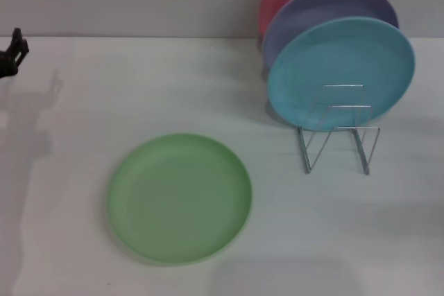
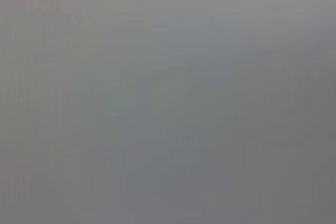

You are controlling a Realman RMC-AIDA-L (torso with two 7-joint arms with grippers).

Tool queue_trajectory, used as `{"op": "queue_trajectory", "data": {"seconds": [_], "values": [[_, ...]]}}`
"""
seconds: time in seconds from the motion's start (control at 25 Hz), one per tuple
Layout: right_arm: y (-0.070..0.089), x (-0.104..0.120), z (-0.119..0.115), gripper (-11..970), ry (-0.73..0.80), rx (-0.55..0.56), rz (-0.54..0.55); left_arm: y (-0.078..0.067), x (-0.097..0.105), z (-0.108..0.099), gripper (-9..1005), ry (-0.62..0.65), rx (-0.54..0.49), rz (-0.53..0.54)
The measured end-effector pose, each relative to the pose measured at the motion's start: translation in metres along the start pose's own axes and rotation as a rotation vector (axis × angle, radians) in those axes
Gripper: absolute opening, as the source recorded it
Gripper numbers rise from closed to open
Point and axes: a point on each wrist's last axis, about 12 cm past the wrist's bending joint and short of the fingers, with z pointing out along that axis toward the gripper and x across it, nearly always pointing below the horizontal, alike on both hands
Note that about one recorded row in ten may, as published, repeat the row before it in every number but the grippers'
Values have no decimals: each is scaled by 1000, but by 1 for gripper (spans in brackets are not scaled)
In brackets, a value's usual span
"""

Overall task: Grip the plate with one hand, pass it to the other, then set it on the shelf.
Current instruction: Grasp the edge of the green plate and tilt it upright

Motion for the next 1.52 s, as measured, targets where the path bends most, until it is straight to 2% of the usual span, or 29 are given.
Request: {"op": "queue_trajectory", "data": {"seconds": [0.04,0.2,0.32,0.4,0.52,0.8,0.96,1.24,1.28,1.52], "values": [[0,0,0,683,0,0,0,0,0,0,869,0,0,0],[1,1,2,683,6,-3,1,7,7,1,869,78,-22,124],[2,1,4,683,5,-6,1,12,11,9,869,219,-28,141],[2,1,5,683,4,-8,2,14,9,17,869,327,-19,105],[4,1,7,683,2,-12,-7,15,-1,22,868,401,1,37],[5,1,8,683,2,-16,-22,10,-42,16,868,435,71,-179],[4,1,6,683,1,-12,-21,1,-64,13,868,479,152,-264],[4,0,5,682,-5,-14,-24,-13,-89,4,868,528,294,-317],[4,0,6,682,-6,-15,-25,-15,-95,0,868,556,336,-323],[4,-2,10,682,-15,-23,-32,-15,-105,-14,868,699,437,-322]]}}
